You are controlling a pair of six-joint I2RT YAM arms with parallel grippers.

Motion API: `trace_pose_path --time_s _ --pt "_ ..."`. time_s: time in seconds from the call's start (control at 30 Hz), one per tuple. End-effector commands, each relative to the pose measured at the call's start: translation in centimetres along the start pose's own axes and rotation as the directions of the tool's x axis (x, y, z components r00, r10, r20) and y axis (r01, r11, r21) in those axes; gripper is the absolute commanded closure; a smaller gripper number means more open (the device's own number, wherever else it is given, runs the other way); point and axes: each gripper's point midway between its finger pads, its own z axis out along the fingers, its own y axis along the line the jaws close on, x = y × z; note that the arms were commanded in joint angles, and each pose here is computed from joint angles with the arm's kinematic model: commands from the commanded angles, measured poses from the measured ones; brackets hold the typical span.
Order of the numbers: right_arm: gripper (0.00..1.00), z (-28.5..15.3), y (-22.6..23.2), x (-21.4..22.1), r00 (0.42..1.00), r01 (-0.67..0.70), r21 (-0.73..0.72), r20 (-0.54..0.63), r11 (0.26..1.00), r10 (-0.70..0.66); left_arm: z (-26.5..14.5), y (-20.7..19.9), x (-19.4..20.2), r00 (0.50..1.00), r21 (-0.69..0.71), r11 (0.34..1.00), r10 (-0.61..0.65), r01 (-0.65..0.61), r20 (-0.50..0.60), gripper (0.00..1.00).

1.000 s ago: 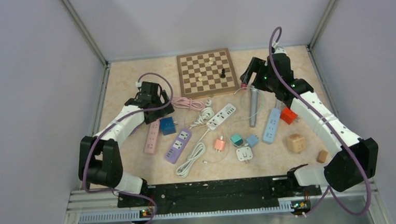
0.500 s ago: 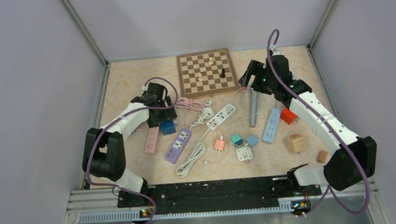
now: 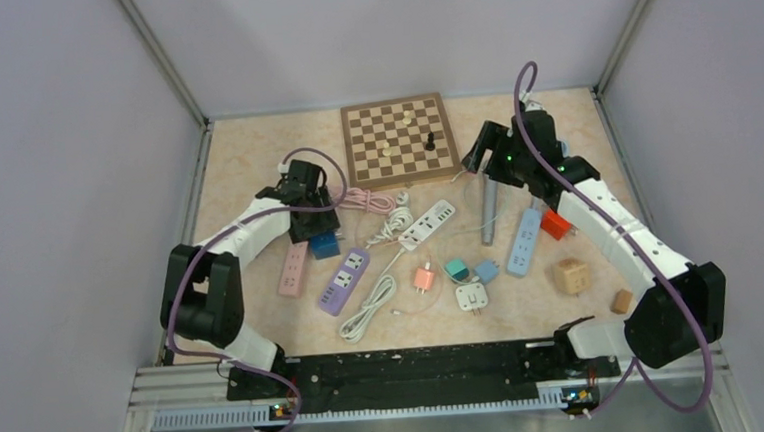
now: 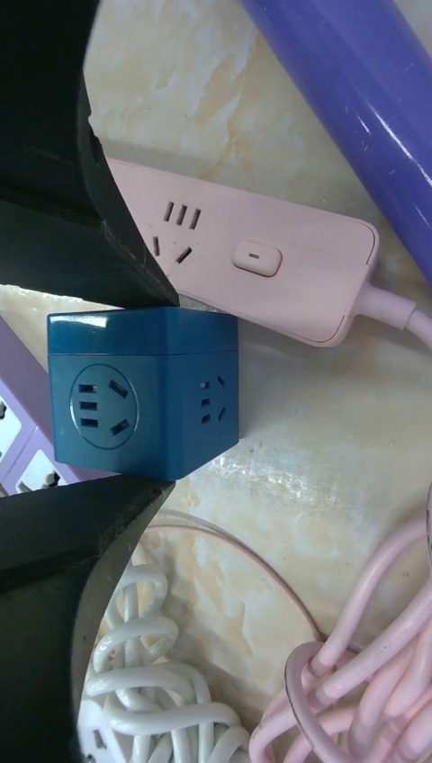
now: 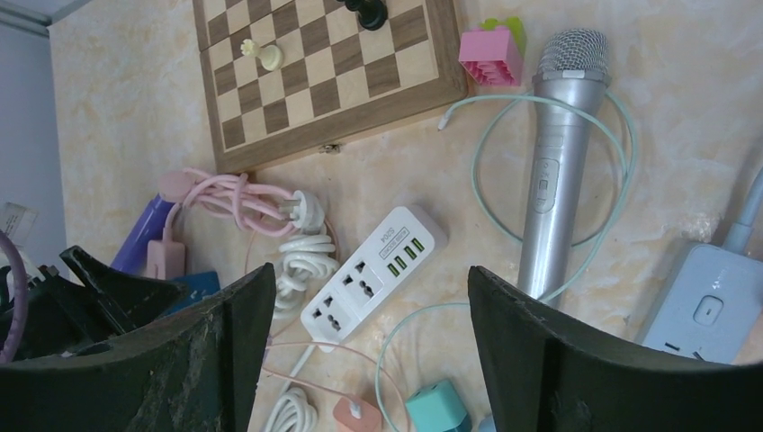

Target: Insert the plug

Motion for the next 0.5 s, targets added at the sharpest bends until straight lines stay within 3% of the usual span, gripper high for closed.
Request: trace_pose_path --time_s 0.0,0.17,0.23,0.33,0.47 --pt "0.24 -0.5 0.6 0.1 1.0 -0.012 -0.023 0.012 1.0 0.012 1.2 0.5 -0.1 0.999 -0.041 0.998 0.042 -0.041 0.019 0.3" --pt "0.26 -0.8 0.1 -0.1 0.999 -0.026 0.007 0.028 1.0 0.026 0.9 0.4 -0.5 0.998 -0.039 0.997 0.063 -0.062 0.03 0.42" --pt "0.26 -1.0 0.1 -0.2 0.999 -0.028 0.005 0.03 1.0 0.027 0.8 0.3 -0.7 0.996 -0.033 0.997 0.076 -0.075 0.036 0.61" --pt "0.26 -1.1 0.6 -0.2 0.999 -0.026 -0.015 0.023 1.0 0.026 0.0 -0.3 -1.4 0.994 -0.006 0.996 0.093 -0.092 0.058 1.0" --pt "0.26 -1.0 2.1 -0.2 1.0 0.004 -0.087 -0.006 0.996 -0.004 -2.3 -2.0 -3.3 0.975 0.063 0.984 0.154 -0.166 0.157 1.0"
